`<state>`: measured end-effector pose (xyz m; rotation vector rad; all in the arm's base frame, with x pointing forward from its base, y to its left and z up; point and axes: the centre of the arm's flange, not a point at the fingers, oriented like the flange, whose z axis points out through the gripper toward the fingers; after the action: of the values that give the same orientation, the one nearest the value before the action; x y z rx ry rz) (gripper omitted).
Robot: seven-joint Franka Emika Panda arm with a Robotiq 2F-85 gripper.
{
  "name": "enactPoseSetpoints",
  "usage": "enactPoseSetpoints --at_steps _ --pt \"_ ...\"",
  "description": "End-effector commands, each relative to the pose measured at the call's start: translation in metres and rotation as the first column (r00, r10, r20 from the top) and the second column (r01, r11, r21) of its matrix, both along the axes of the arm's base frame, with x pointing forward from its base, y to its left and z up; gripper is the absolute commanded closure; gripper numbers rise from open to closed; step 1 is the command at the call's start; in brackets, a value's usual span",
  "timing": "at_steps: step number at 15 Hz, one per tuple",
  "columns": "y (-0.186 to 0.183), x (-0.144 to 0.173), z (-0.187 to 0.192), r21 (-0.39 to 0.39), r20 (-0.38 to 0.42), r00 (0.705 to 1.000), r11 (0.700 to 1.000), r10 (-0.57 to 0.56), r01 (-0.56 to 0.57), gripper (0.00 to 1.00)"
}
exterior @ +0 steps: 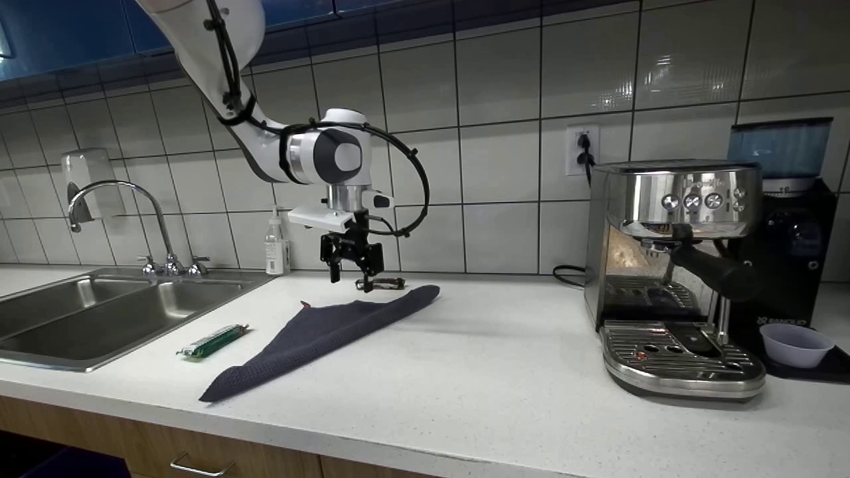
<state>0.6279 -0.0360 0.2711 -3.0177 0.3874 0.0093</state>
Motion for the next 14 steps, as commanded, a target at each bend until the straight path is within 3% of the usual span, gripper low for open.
enactPoseSetpoints --at_steps 1,14 --pt "-0.006 0.005 0.001 0.022 0.043 0.997 0.998 -0.063 0.062 0.0" --pt "-0.053 0.052 -0.014 0.0 0.121 0.988 0.995 -0.099 0.099 0.0"
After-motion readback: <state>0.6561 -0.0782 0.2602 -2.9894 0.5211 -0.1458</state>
